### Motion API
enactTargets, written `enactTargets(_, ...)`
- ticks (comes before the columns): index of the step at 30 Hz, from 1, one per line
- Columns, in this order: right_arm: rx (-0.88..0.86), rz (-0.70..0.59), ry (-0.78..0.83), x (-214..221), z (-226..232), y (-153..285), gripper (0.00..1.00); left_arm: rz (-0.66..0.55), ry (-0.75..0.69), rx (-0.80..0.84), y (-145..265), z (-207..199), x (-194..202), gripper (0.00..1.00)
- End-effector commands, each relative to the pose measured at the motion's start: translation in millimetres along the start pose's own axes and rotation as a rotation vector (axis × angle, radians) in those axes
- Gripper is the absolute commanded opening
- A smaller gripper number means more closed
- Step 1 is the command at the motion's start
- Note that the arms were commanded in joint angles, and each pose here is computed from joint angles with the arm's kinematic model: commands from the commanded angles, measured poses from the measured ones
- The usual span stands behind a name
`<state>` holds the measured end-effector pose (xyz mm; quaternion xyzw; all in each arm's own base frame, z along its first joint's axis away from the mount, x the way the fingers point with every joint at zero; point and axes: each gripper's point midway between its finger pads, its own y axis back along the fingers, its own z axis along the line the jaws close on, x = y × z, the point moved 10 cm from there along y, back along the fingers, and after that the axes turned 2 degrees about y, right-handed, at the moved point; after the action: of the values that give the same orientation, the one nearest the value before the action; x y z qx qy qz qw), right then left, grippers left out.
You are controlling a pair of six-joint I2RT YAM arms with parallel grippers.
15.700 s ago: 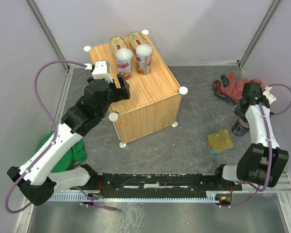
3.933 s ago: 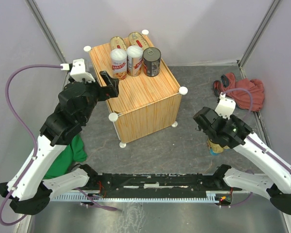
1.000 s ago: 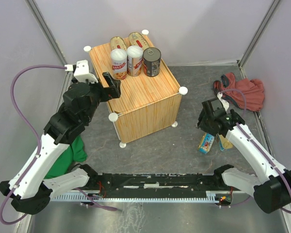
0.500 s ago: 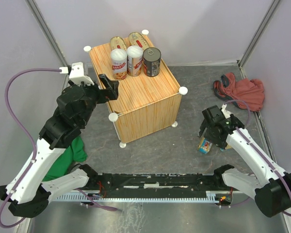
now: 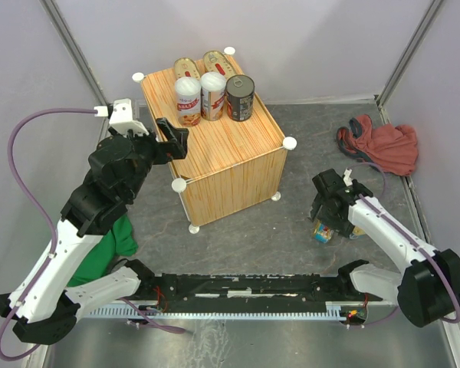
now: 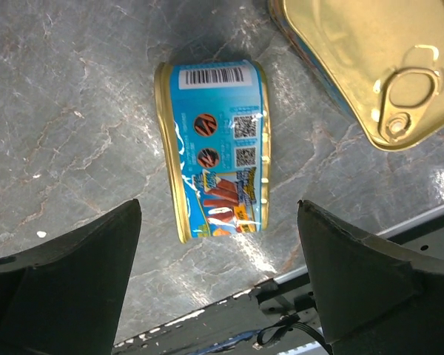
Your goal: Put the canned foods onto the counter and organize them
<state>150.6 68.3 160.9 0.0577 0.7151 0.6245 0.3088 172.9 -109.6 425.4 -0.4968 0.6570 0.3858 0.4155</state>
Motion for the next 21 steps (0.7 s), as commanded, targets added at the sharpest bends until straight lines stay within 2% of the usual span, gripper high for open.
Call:
enactTargets(1, -0.010, -0.028, -0.024, -5, 11, -10, 0.93, -0.030, 0.041, 0.012, 5, -1, -8, 0.99)
enactTargets(13, 0.015, 0.009, -0.024, 6, 11, -34, 0.80, -0.033, 0.032, -0.004, 9, 2, -10, 0.99)
enactTargets(21, -0.064, 0.016, -0.015, 12, 11, -34, 0.57, -0.040, 0.036, -0.007, 11, 3, -11, 0.99)
